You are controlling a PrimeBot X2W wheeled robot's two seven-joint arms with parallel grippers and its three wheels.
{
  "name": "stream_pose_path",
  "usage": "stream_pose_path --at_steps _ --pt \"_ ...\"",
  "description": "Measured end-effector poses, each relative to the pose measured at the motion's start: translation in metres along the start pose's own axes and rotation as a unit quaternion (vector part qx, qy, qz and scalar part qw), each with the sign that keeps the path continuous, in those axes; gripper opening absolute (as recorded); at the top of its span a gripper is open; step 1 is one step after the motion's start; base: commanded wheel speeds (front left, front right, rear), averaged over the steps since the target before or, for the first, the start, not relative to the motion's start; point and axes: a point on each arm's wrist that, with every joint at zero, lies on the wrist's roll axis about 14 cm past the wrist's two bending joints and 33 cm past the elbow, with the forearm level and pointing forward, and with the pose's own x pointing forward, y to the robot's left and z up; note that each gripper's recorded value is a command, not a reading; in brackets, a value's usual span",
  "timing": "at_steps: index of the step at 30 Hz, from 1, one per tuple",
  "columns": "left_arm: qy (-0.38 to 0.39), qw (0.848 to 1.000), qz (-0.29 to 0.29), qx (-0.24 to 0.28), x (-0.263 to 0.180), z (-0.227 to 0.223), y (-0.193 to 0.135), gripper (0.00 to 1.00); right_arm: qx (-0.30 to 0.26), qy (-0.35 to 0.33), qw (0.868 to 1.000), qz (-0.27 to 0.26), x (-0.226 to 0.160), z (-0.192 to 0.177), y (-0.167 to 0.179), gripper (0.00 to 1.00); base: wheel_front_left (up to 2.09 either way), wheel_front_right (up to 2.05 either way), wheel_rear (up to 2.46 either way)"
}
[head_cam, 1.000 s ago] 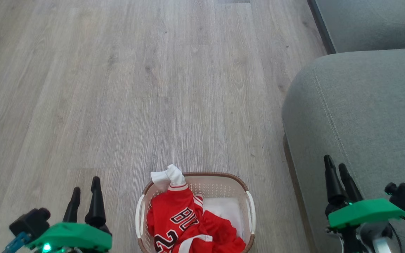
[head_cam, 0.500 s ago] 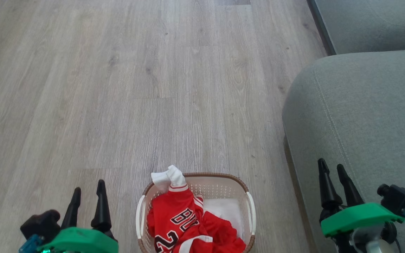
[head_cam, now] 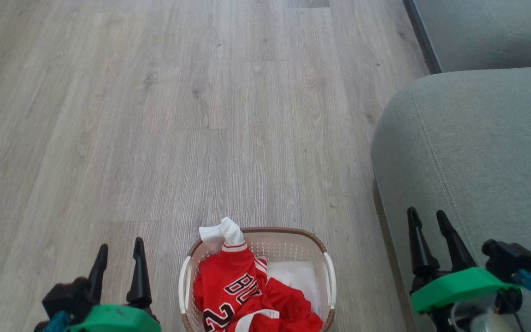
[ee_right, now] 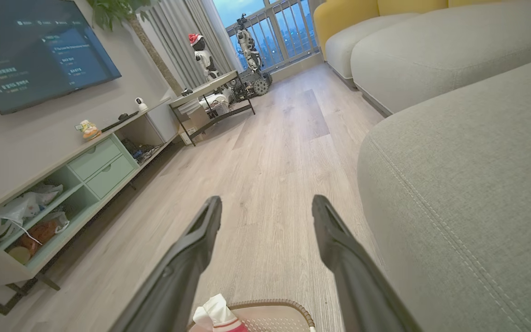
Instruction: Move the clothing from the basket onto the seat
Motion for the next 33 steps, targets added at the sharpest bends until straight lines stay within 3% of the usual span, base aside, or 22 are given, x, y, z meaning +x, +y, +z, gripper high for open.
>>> stream_pose_path --at_steps 23,33 --pt "-0.012 0.996 -0.011 0.087 -0.01 -0.007 -0.001 1.0 -0.127 -0.013 0.991 0.049 -0.001 0.0 0.022 1.0 0.0 0.0 0.0" --pt "-0.009 0.996 -0.012 0.086 -0.01 -0.009 0.0 1.0 -0.13 -0.014 0.99 0.05 -0.001 0.0 0.022 1.0 0.0 0.0 0.0"
